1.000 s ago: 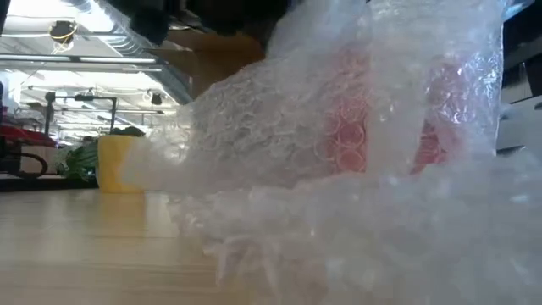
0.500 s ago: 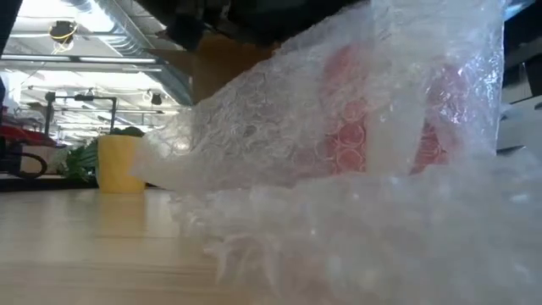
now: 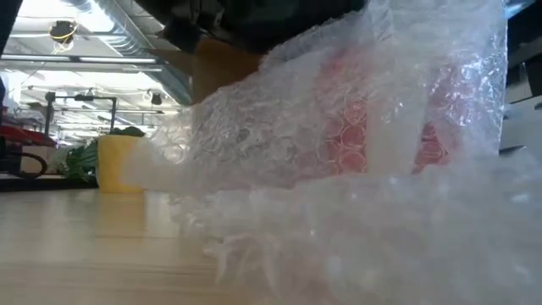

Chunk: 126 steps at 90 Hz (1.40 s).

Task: Wrap mug
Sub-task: Wrap the red mug with the bubble wrap

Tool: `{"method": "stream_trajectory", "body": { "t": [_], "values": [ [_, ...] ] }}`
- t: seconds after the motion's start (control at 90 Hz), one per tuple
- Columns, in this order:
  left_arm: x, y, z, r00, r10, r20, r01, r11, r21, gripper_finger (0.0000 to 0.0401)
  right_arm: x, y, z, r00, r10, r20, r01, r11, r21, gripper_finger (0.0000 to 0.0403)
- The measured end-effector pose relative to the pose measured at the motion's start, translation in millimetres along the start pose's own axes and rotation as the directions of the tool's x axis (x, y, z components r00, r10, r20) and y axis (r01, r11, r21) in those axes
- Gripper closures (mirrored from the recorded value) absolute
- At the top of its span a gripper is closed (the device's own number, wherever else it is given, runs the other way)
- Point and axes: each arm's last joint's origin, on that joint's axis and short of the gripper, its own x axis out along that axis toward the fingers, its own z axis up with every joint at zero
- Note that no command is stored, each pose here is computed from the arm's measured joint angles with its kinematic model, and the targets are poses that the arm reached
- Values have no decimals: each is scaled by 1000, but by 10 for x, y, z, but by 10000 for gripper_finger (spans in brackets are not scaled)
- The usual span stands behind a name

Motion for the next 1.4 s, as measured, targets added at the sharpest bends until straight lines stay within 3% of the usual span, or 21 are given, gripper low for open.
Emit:
{"method": "stream_trajectory", "body": {
  "t": [0.244,0.589,0.722,0.856,0.989,1.133,1.4],
  "values": [
    [-2,-11,-56,999,-13,-53,11,999,-30,401,63,-59,-11,996,70,-51,-69,998,11,359],
    [20,-149,-214,974,-72,-217,49,992,-113,401,360,-213,-103,973,199,-115,-193,979,57,359],
    [63,-241,-193,973,-89,-211,71,993,-93,401,548,-260,-266,961,217,-172,-200,973,111,359],
    [84,-286,-177,974,-98,-205,82,993,-84,401,682,-270,-353,950,272,-151,-251,957,144,359],
    [83,-287,-182,973,-98,-209,81,993,-91,401,720,-271,-354,959,257,-123,-240,961,139,359],
    [71,-283,-177,973,-87,-213,70,994,-85,401,700,-263,-316,968,235,-93,-222,966,130,359],
    [-198,-319,46,963,51,-263,-63,997,-37,401,710,-263,-301,972,223,-71,-213,969,127,359]
  ]
}}
